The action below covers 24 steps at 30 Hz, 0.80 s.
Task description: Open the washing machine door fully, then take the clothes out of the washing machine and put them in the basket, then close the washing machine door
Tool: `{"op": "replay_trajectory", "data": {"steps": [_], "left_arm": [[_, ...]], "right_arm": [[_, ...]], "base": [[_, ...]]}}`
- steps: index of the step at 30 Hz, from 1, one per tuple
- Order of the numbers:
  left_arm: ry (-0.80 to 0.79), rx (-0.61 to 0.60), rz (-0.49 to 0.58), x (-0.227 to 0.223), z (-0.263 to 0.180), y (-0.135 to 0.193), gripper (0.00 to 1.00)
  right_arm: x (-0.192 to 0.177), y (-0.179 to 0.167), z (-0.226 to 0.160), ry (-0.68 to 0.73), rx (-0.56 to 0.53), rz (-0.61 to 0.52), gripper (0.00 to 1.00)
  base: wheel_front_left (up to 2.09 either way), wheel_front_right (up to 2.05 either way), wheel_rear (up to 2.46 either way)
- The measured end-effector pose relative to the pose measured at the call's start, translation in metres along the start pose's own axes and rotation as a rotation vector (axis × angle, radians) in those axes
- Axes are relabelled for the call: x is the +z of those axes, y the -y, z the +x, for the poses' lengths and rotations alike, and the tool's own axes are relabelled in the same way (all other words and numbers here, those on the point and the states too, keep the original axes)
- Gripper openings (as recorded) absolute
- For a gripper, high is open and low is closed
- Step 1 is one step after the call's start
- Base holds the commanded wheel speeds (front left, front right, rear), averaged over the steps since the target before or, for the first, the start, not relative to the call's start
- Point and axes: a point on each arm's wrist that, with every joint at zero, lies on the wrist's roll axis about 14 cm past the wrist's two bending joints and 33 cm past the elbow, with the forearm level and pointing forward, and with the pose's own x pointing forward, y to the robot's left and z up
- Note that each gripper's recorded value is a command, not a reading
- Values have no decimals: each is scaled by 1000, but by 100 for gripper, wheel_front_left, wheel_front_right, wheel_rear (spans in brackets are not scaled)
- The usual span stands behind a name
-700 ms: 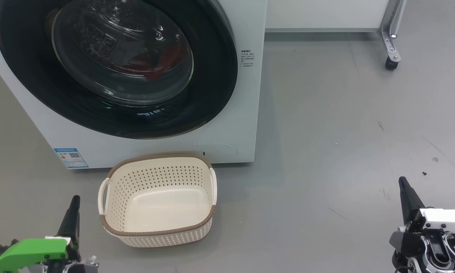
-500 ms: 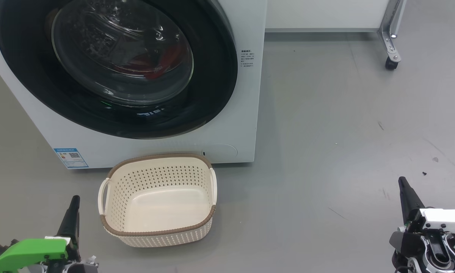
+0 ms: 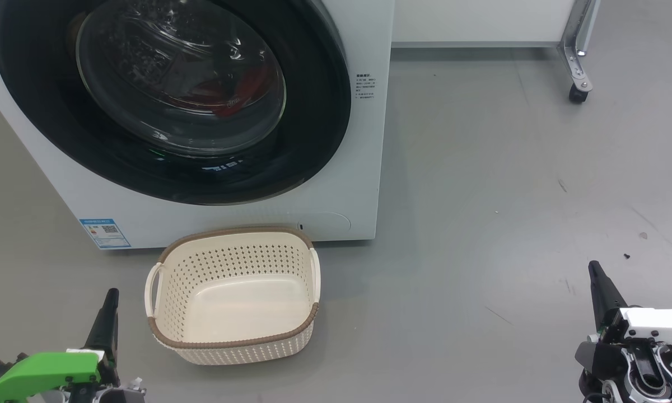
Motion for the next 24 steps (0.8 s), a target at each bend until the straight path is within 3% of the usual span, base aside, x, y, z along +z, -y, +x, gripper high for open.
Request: {"op": "replay_trajectory", "data": {"steps": [9, 13, 14, 24], "left_arm": [[1, 2, -1, 0, 0, -1, 0], [-1, 73, -23, -6, -10, -25, 0], [-3, 93, -29, -8, -13, -32, 100], [8, 108, -27, -9, -16, -37, 100]], "right_arm": [[0, 1, 0, 1, -2, 0, 0], [-4, 26, -11, 3, -75, 23, 0], [-6, 33, -15, 4, -94, 29, 100], [-5, 37, -18, 18, -107, 28, 100]], "base": [[0, 0, 0], [0, 0, 0], [0, 0, 0], [0, 0, 0]]}}
